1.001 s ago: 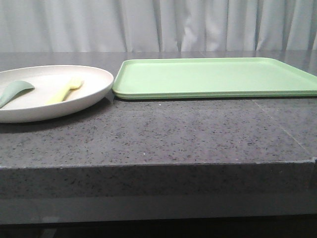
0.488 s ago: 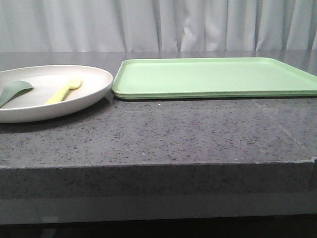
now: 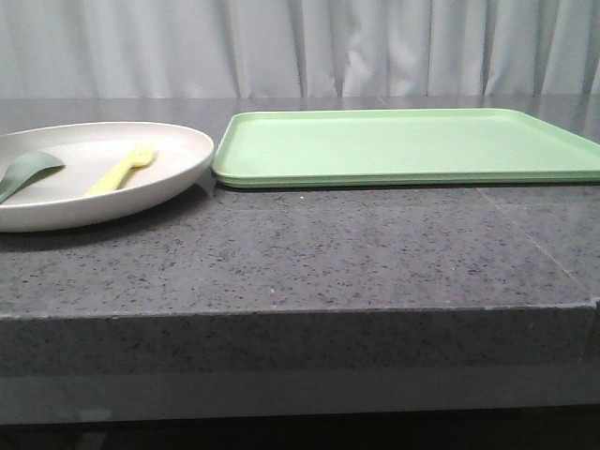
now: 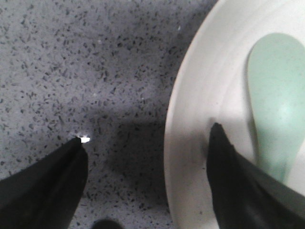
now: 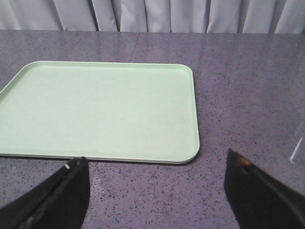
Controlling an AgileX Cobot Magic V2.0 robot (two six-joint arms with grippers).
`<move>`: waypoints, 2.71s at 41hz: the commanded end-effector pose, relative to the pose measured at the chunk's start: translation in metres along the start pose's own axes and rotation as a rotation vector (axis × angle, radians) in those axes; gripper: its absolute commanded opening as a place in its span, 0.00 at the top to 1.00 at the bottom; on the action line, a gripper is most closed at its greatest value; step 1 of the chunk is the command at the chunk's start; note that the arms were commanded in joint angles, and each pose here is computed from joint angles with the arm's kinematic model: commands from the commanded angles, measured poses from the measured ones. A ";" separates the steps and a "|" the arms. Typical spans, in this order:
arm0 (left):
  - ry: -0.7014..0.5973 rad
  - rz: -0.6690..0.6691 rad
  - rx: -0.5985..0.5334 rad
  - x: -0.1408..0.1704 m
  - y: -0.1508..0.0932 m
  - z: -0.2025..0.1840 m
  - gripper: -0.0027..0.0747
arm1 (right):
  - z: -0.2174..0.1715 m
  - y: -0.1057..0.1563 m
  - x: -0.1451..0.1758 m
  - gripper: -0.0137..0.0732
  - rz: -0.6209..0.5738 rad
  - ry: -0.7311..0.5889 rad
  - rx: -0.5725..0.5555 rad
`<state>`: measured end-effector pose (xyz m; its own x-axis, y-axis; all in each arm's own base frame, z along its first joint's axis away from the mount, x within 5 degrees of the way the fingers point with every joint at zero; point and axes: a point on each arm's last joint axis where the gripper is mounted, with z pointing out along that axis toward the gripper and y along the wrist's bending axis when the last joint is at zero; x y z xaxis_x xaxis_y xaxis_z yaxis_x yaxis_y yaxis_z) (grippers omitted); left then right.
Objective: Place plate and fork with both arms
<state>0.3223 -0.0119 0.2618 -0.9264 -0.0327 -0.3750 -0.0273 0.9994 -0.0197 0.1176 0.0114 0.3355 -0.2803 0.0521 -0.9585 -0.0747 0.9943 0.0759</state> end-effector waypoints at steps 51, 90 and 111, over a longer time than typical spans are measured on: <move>-0.265 -0.253 0.353 -0.019 0.028 -0.070 0.99 | -0.003 0.001 -0.019 0.15 -0.004 -0.112 -0.004; -0.232 0.031 0.725 -0.116 -0.209 -0.037 0.99 | -0.003 0.001 -0.019 0.15 -0.004 -0.111 -0.004; -0.199 -0.184 0.751 -0.132 -0.223 -0.006 0.99 | -0.003 0.001 -0.018 0.15 -0.005 -0.111 -0.007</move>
<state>0.4552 -0.2291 0.2669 -0.9093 -0.1595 -0.3843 0.1180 0.7867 -0.6059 0.1184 0.0115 0.3350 -0.2838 0.0517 -0.9575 -0.0745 0.9943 0.0758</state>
